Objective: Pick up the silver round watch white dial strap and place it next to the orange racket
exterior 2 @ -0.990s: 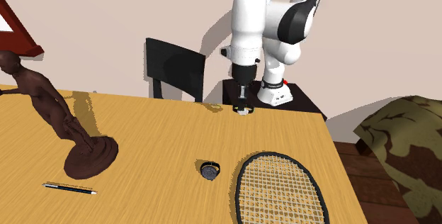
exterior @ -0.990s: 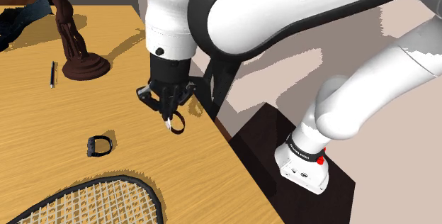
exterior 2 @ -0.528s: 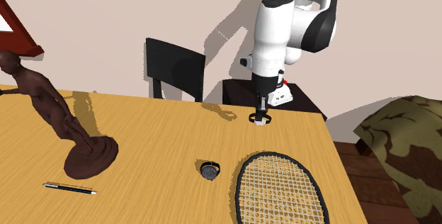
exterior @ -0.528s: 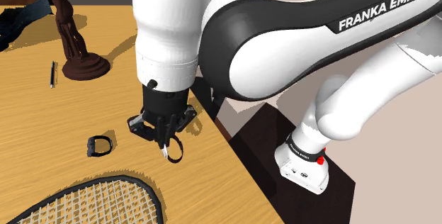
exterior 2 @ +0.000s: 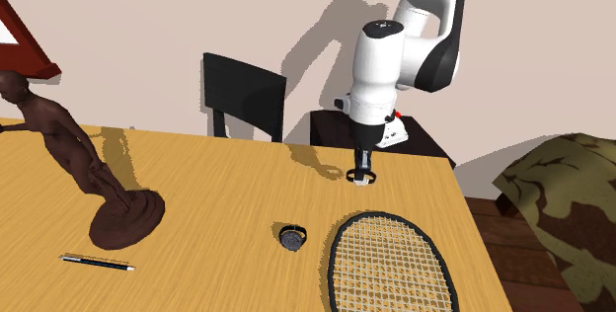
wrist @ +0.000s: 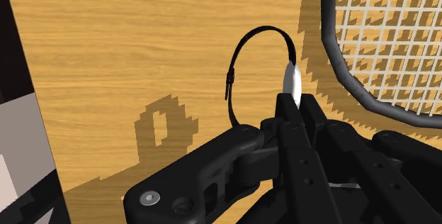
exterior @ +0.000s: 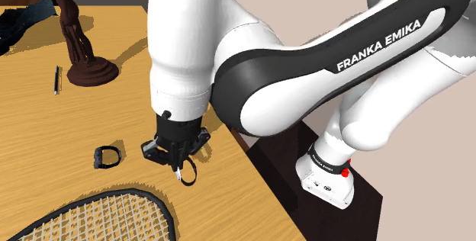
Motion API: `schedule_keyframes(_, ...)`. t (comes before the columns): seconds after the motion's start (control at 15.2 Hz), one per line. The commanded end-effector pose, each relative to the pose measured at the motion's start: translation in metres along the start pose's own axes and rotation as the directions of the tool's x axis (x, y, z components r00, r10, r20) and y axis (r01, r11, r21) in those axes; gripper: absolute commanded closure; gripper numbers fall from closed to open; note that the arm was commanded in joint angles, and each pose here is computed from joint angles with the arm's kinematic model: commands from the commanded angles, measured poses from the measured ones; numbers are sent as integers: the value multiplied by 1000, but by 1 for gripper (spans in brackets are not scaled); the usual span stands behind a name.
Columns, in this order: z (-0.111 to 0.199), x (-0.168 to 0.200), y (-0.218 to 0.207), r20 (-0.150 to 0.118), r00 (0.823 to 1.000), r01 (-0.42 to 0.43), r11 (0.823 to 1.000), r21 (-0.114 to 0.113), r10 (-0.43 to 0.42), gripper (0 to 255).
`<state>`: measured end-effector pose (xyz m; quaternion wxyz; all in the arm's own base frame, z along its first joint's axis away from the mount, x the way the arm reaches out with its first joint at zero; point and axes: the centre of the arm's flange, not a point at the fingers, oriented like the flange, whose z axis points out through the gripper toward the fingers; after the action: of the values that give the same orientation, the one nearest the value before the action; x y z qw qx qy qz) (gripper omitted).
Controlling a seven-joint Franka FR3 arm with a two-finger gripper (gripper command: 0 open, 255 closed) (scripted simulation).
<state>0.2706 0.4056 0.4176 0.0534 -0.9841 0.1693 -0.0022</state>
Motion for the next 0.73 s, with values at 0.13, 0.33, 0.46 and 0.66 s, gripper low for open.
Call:
schedule_keyframes(0.13, 21, 0, 2, 0, 1000, 0, 1000, 1, 0, 255)
schedule_keyframes(0.33, 37, 0, 4, 0, 1000, 0, 1000, 1, 0, 255)
schedule_keyframes(0.46, 48, 1, 5, 0, 1000, 0, 1000, 1, 0, 255)
schedule_keyframes(0.66, 53, 1, 6, 0, 1000, 0, 1000, 1, 0, 255)
